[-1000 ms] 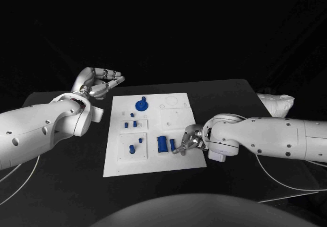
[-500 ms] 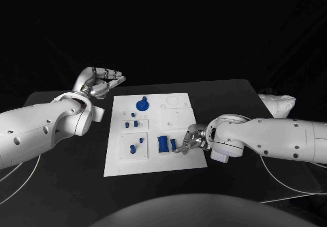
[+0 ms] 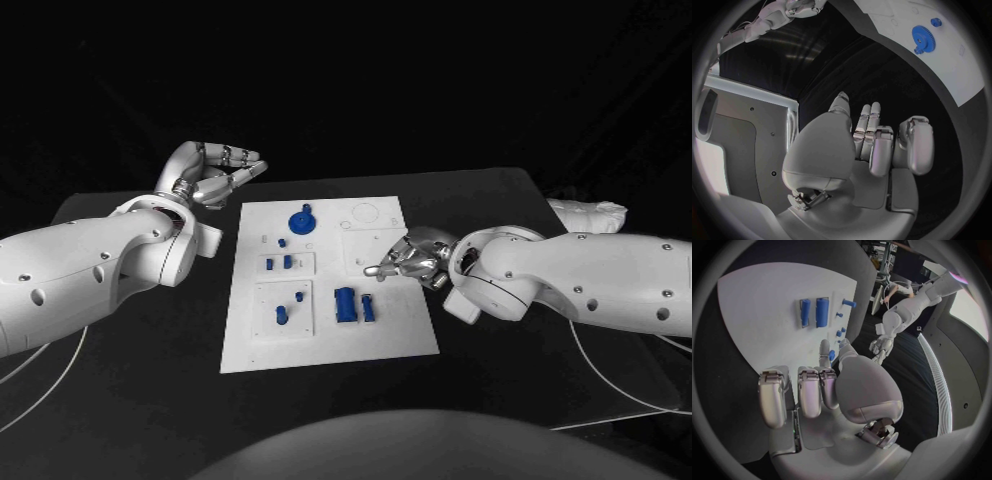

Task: Assemble the parts on the task board

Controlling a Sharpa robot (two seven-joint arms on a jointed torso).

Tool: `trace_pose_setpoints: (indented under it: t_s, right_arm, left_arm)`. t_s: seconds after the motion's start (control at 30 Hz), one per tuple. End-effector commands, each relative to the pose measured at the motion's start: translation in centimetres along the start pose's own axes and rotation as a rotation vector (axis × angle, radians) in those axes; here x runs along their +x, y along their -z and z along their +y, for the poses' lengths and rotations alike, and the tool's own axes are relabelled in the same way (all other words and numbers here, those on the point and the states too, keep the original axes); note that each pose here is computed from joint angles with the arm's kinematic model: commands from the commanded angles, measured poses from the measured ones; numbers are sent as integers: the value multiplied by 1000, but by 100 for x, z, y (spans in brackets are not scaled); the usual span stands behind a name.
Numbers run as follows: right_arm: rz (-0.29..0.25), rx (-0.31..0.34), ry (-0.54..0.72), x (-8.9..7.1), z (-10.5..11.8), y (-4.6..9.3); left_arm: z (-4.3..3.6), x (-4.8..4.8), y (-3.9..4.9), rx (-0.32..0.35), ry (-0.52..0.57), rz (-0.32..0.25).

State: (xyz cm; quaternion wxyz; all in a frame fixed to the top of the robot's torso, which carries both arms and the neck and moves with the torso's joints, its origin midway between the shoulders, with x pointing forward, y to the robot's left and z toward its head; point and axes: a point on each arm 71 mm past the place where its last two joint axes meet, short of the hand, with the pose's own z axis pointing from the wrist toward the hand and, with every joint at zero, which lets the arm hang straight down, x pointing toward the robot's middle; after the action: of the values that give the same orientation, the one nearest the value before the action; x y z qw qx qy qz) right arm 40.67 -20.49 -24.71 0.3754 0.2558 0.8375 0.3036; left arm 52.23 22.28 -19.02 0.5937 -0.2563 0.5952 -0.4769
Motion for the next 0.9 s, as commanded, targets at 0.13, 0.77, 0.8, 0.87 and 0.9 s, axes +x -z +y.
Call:
trace_pose_setpoints:
  t_s: [0.13, 0.77, 0.8, 0.87, 0.9]
  right_arm:
    - [-171, -130, -151, -143, 74, 17]
    - [-184, -253, -219, -132, 135, 41]
    - [-165, -235, -205, -118, 123, 36]
    - [-107, -181, -159, -75, 85, 25]
    - [-74, -150, -132, -49, 61, 22]
  left_arm:
    - [-21, 18, -7, 15, 2, 10]
    - [-27, 21, 1, 19, 2, 9]
    - [-26, 20, 1, 19, 2, 9]
    - [-25, 18, 2, 18, 2, 9]
    - [-24, 16, 3, 18, 2, 8]
